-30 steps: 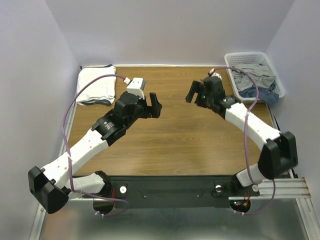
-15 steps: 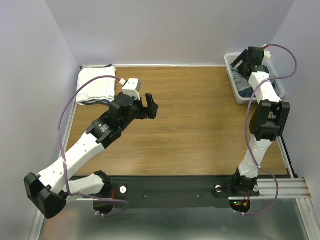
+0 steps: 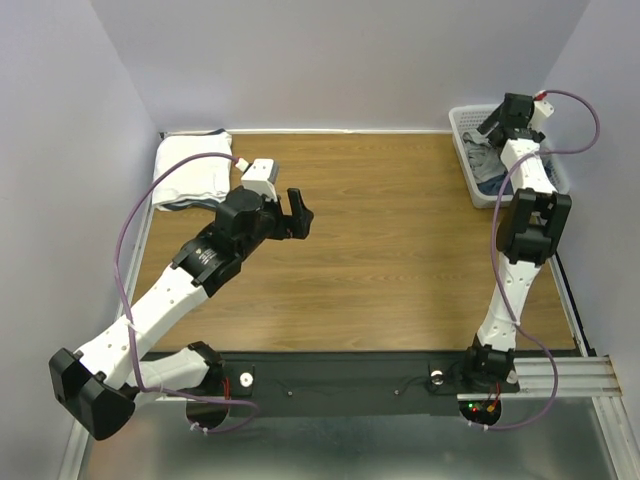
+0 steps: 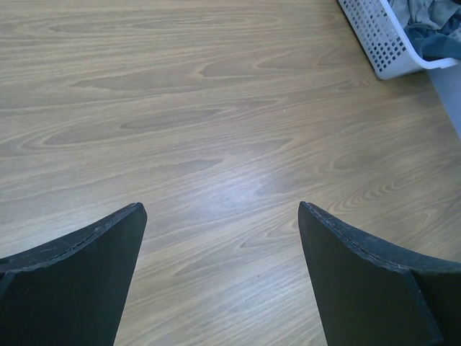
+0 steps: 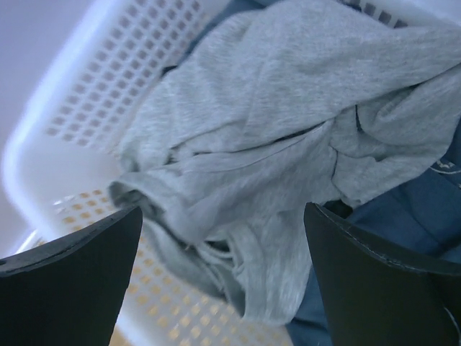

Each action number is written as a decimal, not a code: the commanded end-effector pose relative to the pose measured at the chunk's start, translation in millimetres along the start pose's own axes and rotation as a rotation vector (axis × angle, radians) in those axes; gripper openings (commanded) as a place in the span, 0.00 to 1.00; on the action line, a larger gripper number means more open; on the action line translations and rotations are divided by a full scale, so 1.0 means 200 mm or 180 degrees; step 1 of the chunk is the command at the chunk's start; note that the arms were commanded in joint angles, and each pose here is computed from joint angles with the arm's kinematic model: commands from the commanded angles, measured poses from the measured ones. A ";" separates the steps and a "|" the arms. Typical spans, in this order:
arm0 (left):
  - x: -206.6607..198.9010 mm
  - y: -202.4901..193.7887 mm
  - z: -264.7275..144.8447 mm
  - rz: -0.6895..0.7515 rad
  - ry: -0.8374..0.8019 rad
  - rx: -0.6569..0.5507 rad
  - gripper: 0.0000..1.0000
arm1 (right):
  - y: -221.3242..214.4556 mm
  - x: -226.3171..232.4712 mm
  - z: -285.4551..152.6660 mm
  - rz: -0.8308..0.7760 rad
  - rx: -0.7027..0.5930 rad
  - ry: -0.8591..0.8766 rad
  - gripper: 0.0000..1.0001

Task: Fold and stack the tank tops
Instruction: Grab the tank top from the pile

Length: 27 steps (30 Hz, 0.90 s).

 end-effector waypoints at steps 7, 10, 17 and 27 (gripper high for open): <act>0.03 0.04 0.02 -0.0012 -0.0003 -0.0103 0.99 | 0.01 -0.02 0.17 0.0074 -0.0145 -0.0130 0.80; 0.04 0.04 0.02 -0.0021 0.0019 -0.0094 0.99 | 0.07 0.00 0.13 0.0123 -0.0216 -0.0096 0.47; 0.05 0.05 0.02 -0.0045 0.0033 -0.0111 0.99 | 0.38 0.10 -0.10 0.0217 -0.0561 0.0088 0.00; 0.05 0.06 0.03 -0.0073 0.0047 -0.0129 0.99 | 0.82 0.25 -0.56 0.0338 -0.1012 0.0596 0.00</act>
Point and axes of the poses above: each gripper's point midway between its finger pads, its own z axis out along the fingers, its own x axis along the line the jaws close on, y = z × x, the point moved 1 cm from there along -z, back along the fingers, and after that the axes turned 8 degrees about z, right-handed, at the moved point
